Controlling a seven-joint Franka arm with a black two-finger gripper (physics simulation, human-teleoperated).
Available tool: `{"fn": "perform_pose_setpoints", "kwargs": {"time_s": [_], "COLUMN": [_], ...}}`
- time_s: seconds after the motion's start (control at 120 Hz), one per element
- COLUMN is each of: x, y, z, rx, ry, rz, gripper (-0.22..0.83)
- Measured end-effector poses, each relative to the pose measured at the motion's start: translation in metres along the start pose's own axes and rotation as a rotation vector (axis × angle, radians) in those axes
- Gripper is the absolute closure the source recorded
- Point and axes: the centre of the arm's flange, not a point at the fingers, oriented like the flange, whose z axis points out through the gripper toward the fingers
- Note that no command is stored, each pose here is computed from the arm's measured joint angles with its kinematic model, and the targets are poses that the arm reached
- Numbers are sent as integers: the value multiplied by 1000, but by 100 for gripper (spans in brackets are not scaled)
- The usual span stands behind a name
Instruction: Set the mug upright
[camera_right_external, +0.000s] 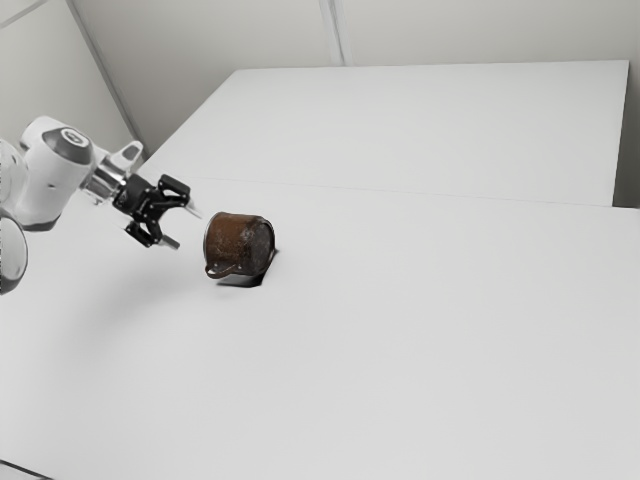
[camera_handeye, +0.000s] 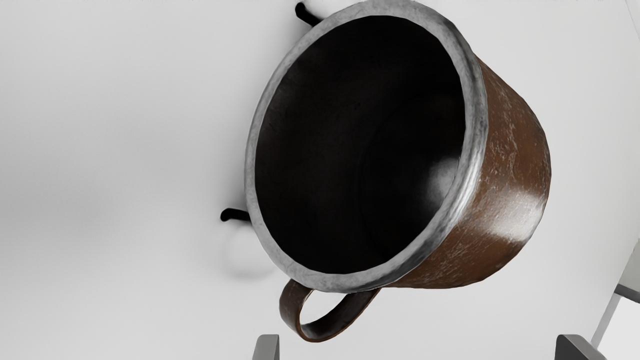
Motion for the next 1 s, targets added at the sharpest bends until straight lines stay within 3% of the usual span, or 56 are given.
{"fn": "perform_pose_setpoints", "kwargs": {"time_s": [0.167,0.692,0.758,0.9,1.0], "x": [18,40,42,45,46], "y": [1,-3,1,5,6], "z": [16,65,69,66,64], "rx": [-82,-304,-315,-309,-305], "ry": [34,92,100,125,136], "rz": [7,-41,-36,-22,-14], "gripper": [0,1,11,46,60]}}
